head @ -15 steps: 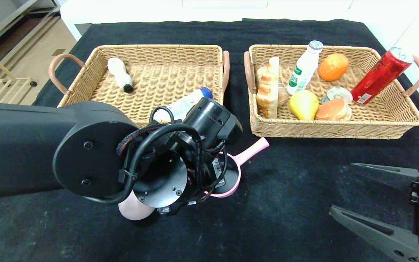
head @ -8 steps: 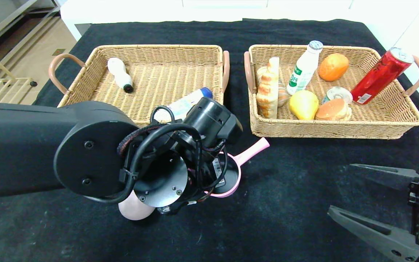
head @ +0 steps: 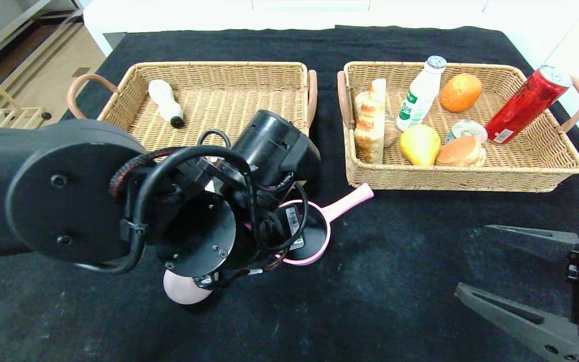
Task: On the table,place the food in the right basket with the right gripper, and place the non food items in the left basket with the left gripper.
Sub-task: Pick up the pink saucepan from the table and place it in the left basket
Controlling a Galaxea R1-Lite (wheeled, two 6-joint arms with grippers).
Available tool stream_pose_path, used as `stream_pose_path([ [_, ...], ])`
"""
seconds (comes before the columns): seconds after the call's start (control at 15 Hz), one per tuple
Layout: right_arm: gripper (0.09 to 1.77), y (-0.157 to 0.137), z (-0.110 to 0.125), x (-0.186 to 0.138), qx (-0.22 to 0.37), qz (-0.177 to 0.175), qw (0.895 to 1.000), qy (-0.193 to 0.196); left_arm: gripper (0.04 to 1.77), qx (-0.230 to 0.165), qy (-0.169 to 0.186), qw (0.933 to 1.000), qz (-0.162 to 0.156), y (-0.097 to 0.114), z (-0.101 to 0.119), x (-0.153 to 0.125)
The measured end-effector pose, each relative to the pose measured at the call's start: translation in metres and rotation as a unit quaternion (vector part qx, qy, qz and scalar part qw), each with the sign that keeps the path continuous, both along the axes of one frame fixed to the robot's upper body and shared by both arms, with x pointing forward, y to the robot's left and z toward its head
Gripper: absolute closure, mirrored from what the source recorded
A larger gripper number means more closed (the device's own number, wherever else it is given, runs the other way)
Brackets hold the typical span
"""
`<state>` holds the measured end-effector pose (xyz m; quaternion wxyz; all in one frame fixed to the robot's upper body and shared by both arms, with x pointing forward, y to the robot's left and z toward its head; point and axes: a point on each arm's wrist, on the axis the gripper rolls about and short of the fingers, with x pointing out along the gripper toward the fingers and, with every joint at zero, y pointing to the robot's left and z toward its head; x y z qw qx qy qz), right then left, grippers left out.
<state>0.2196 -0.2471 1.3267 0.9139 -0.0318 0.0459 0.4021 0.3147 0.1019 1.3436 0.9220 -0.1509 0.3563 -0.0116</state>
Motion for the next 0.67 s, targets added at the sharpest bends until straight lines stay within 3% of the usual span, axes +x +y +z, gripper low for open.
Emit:
stream_pose_path([
  [0.4,0.15,0.000,-0.001,0.001,-0.002,-0.001,1.000,0.002,1.65,-0.034,-0.028,0.9983,-0.039,0.019,0.033,-0.019],
  [0.67,0.15,0.001,-0.001,0.001,-0.003,-0.001,1.000,0.004,1.65,-0.048,-0.096,0.9922,-0.063,0.028,0.057,-0.020],
])
